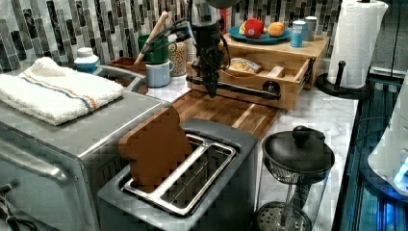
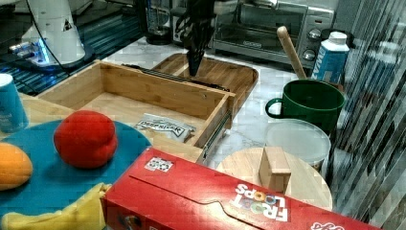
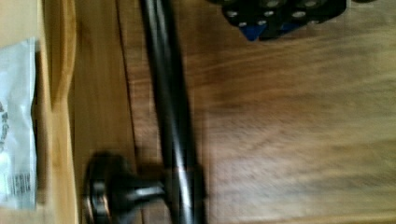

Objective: Close the drawer.

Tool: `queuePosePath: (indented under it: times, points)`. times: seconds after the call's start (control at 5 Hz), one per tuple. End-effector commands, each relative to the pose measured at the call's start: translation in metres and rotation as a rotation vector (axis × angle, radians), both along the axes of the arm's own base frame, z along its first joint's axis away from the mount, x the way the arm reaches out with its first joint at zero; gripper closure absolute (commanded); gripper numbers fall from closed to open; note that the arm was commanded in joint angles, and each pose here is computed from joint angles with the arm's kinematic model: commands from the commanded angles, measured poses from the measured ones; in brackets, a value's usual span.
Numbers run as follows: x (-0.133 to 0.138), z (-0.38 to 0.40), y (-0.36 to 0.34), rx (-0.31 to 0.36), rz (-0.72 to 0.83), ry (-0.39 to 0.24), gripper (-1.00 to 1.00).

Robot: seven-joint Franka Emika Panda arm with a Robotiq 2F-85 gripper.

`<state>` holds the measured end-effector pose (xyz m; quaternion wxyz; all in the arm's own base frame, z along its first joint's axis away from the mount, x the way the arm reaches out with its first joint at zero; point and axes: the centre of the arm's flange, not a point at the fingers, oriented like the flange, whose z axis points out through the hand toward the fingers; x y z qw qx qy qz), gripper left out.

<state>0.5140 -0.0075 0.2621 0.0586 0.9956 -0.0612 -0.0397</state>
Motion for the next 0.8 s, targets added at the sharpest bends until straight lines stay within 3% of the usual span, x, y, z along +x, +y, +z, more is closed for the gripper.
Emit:
queuePosePath:
  times: [0.2,0.8]
  points:
    - [0.009,0.044,-0.067,-0.029,0.145,-0.007,1.00]
    - [0.026,0.046,-0.173,-0.007,0.258,-0.046,1.00]
